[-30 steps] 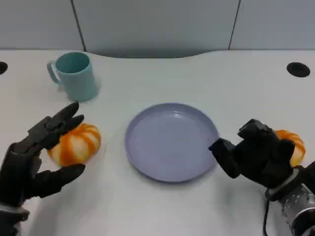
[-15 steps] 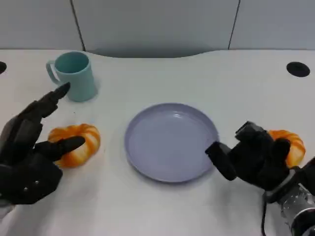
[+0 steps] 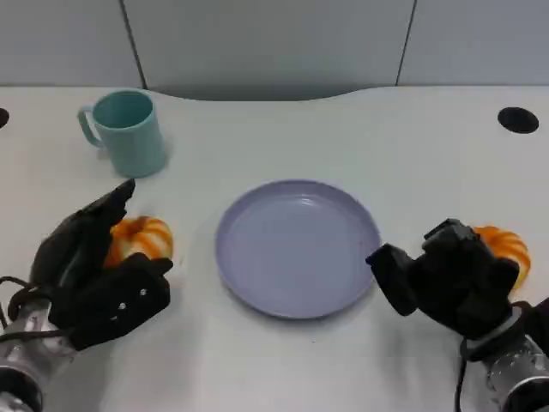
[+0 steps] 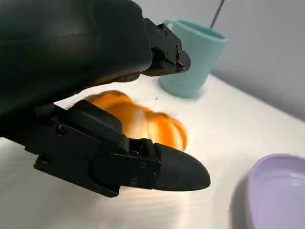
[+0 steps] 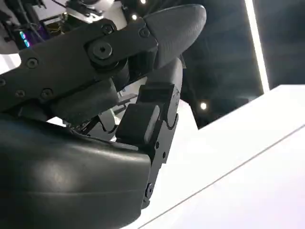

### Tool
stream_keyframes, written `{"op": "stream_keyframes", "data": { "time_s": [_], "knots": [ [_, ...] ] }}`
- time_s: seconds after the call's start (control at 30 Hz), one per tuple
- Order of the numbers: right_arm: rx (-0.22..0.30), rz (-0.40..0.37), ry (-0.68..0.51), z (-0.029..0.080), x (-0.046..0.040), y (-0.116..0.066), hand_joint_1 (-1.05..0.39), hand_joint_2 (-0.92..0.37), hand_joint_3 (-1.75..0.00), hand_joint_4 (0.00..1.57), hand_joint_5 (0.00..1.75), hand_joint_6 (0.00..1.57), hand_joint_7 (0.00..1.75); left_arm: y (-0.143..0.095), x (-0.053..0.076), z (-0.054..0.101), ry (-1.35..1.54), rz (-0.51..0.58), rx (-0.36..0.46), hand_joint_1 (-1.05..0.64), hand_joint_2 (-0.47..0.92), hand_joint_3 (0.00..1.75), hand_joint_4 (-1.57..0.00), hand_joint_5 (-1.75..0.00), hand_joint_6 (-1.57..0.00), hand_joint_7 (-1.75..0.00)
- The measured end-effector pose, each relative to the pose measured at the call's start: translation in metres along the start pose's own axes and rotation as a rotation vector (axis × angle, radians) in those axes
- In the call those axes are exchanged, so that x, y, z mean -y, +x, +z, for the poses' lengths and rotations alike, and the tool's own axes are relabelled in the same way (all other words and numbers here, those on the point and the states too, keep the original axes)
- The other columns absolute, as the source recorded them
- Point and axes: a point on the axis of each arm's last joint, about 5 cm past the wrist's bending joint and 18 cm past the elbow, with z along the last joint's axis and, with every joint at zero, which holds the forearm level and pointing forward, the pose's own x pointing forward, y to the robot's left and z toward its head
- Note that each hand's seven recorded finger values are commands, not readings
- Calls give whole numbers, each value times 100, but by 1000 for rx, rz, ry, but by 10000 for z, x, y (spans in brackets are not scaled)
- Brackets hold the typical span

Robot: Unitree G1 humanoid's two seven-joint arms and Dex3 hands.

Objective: Grasp the bread from the table and place it into the plate.

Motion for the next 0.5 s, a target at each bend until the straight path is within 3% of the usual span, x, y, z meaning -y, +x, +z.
{"op": "stream_keyframes", "data": {
  "time_s": [0.1, 0.17, 0.23, 0.3, 0.37, 0.4, 0.43, 0.5],
  "knots": [
    [13, -21, -36, -5, -9, 3, -48, -89, -2, 82, 175, 125, 17, 10, 26, 3, 64, -35, -28, -105, 92, 30, -13, -7, -16, -1],
    [-20, -41, -26, -1, -7, -6, -45, -91, -3, 84, 175, 103, 55, 9, 44, -3, 124, -60, -40, -105, 92, 23, -17, -9, -18, -2],
    [-59, -37, -17, 36, 7, -19, -47, -91, -3, 82, 175, 93, 72, 14, 47, -7, 173, -69, -49, -102, 92, 20, -21, -11, -19, -2],
    [-70, -26, -36, 69, 14, -10, -52, -90, -2, 83, 175, 93, 78, 14, 41, -20, 191, -63, -65, -92, 92, 13, -28, -14, -21, -2],
    [-106, -24, -35, 103, 25, -24, -45, -91, -8, 83, 175, 87, 81, 6, 41, -36, 203, -47, -78, -81, 90, 5, -34, -16, -21, -1],
    [-128, -15, -24, 122, 32, -38, -47, -90, -6, 83, 175, 90, 75, 3, 38, -43, 210, -38, -81, -72, 87, 3, -40, -19, -23, -2],
    [-127, -1, -21, 124, 33, -42, -48, -90, -5, 82, 175, 92, 70, -2, 35, -56, 226, -27, -84, -67, 85, 2, -43, -21, -24, -2],
    [-111, -4, -40, 126, 30, -51, -51, -91, -2, 82, 175, 91, 84, -15, 35, -78, 270, -11, -82, -43, 79, 0, -53, -27, -29, -3]
  ]
}}
